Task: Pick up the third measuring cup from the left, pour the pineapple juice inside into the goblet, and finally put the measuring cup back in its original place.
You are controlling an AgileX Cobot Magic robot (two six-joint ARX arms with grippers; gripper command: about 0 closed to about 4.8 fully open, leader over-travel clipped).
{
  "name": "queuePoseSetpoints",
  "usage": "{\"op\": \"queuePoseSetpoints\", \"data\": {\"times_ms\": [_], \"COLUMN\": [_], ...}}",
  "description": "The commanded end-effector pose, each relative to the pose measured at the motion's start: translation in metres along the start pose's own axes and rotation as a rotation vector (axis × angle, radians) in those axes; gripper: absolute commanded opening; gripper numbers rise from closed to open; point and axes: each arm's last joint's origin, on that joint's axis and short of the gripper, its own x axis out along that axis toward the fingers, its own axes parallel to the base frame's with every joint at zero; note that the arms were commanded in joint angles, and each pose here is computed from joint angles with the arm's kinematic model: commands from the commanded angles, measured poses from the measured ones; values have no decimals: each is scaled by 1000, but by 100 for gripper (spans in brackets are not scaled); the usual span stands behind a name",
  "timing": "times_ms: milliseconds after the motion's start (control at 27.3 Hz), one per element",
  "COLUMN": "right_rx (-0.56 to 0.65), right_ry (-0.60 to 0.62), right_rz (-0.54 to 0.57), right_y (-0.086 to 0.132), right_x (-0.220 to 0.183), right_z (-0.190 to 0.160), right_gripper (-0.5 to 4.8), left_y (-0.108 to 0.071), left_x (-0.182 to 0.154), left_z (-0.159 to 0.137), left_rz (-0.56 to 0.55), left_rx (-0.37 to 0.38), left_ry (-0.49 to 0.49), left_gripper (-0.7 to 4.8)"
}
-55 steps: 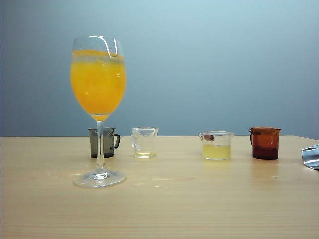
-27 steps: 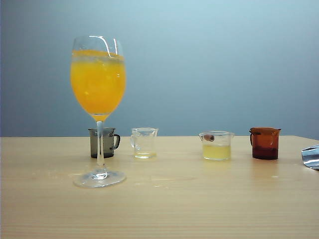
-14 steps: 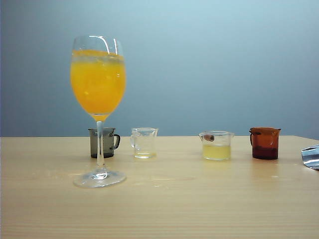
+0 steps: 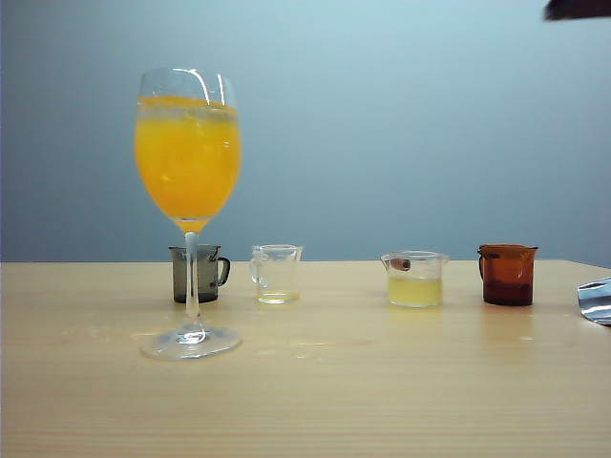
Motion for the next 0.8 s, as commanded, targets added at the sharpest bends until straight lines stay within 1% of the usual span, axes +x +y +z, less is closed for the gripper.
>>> {"op": "queuePoseSetpoints", "data": {"times_ms": [37,293,366,475,658,805], "right_rx": [4,-4,-7,-13,-17,-15], "right_ry": [8,14,33,40,86,99], "right_rz": [21,28,26,28,26,89], "right_y": [5,7,6,4,2,3], "right_x": [11,35,41,48,56,68], "right_z": [-6,-29,-39,-64,-86,-103], "right_gripper": [-5,-5,-5,-5,-5,-5], "left_y": [0,0,0,0,0,0], "left_x": [-1,-1,-1,-1,-1,-1], "left_z": [3,3,3,3,3,3], "left_rz": [-7,-7,-7,-7,-8,-9], "left_rx": [9,9,9,8,8,8], "left_ry": [-19,-19,-19,-19,-20,-19], "left_gripper": [-5,-5,-5,-5,-5,-5]}}
